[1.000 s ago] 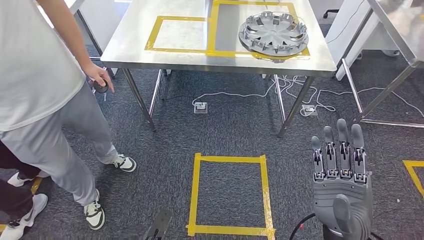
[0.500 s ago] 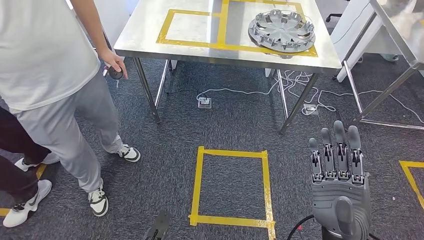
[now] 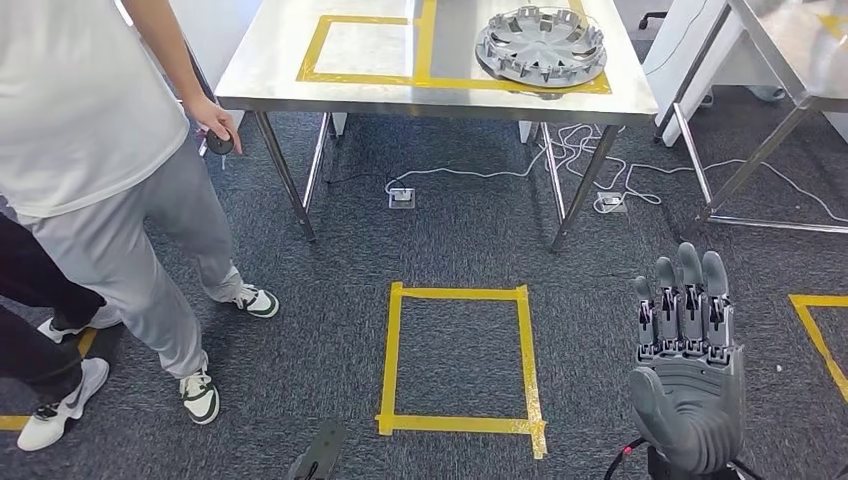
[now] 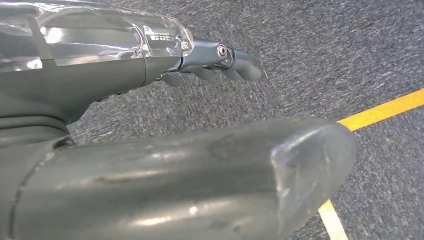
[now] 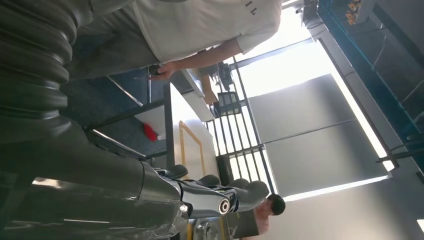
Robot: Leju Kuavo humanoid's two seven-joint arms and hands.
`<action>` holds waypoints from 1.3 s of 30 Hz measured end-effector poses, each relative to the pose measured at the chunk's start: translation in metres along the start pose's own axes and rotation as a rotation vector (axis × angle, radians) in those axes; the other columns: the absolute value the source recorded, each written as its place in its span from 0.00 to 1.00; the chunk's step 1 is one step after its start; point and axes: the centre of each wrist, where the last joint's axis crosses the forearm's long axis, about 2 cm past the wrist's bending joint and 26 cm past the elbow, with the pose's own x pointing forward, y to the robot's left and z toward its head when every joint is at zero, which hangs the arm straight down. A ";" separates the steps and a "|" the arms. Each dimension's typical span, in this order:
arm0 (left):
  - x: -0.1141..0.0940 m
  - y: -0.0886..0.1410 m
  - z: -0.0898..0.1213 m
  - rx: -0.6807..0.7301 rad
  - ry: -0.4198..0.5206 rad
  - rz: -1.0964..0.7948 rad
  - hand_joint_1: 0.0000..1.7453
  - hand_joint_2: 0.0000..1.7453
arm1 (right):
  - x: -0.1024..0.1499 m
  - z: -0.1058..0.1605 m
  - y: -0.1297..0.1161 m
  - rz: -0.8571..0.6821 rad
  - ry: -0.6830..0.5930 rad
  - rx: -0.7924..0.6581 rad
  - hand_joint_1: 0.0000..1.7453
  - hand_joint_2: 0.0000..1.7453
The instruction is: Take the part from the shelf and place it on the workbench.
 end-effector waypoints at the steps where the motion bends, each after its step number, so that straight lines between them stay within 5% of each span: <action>1: -0.001 0.000 0.000 -0.001 0.003 0.000 0.00 0.00 | 0.000 0.000 0.000 0.001 0.002 -0.001 0.00 1.00; 9: -0.005 0.000 0.003 -0.008 0.034 -0.005 0.00 0.00 | -0.004 0.001 -0.003 0.066 0.012 -0.026 0.00 1.00; 15: -0.006 -0.002 0.004 -0.047 0.066 -0.014 0.00 0.00 | -0.028 0.007 -0.027 0.589 0.136 -0.106 0.00 1.00; 19: -0.006 -0.004 0.005 -0.090 0.063 -0.039 0.00 0.00 | -0.091 0.024 -0.072 0.793 0.356 -0.124 0.00 0.00; 22: -0.003 -0.006 0.005 -0.119 0.053 -0.047 0.00 0.00 | -0.135 0.057 -0.123 0.684 0.637 -0.234 0.00 0.00; 27: -0.006 -0.009 0.008 -0.153 0.067 -0.053 0.00 0.00 | -0.156 0.133 -0.190 0.496 1.091 -0.657 0.00 0.00; 32: -0.016 -0.008 0.012 -0.173 0.088 -0.037 0.00 0.00 | -0.158 0.186 -0.208 0.452 1.298 -0.937 0.00 0.00; 39: -0.022 -0.005 0.013 -0.179 0.097 -0.036 0.00 0.00 | -0.160 0.225 -0.208 0.430 1.418 -1.113 0.00 0.00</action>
